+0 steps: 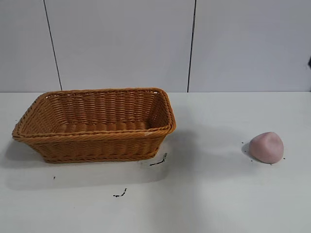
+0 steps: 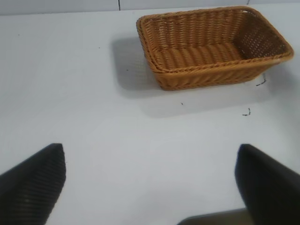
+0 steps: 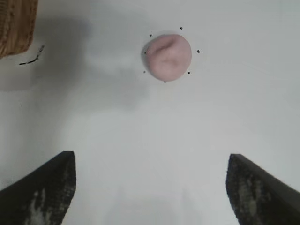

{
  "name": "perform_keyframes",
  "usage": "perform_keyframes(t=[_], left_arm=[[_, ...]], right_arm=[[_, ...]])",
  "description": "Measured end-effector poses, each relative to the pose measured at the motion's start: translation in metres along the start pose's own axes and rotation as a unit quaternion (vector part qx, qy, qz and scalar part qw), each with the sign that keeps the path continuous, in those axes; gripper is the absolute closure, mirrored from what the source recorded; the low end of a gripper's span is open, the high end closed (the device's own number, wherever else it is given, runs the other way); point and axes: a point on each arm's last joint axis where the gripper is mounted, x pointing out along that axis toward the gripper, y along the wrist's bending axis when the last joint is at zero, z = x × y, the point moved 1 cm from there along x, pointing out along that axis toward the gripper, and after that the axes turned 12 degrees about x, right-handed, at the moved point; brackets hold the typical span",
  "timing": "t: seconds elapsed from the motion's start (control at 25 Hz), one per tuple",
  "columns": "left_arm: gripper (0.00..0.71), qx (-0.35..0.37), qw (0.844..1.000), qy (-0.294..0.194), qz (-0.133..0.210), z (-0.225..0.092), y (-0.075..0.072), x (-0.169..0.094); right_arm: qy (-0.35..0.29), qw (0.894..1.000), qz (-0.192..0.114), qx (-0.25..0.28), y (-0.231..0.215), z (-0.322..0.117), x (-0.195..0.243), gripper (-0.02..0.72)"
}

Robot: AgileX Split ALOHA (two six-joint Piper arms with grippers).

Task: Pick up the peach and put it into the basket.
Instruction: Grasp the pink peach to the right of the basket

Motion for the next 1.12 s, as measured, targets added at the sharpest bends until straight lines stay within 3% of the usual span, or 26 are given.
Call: perform_keyframes(t=[0.36,0.68,0.8,0.92,0.96,1.04,1.12], left_arm=[[0.016,0.0,1.0,0.0,0.0,0.0,0.0,0.0],[0.016,0.0,1.0,0.0,0.0,0.0,0.0,0.0],[0.016,0.0,1.0,0.0,0.0,0.0,0.0,0.0],[0.016,0.0,1.0,0.0,0.0,0.0,0.0,0.0],[0.016,0.0,1.0,0.0,0.0,0.0,0.0,0.0],[0.016,0.0,1.0,0.0,0.0,0.0,0.0,0.0],[0.016,0.0,1.0,0.0,0.0,0.0,0.0,0.0]], right_arm=[[0.044,0.999,-0.015,0.004,-0.004,0.016,0.093,0.103],[0.066,0.998,-0.021,0.014,-0.006,0.014,0.125,0.111],[0.067,0.997,-0.021,0.014,-0.006,0.014,0.126,0.247],[0.07,0.997,-0.022,0.015,-0.007,0.013,0.126,0.57],[0.073,0.997,-0.022,0.015,-0.007,0.013,0.125,0.642],[0.07,0.997,-0.021,0.01,-0.006,0.015,0.12,0.715],[0.068,0.998,-0.02,0.002,-0.004,0.018,0.11,0.715]])
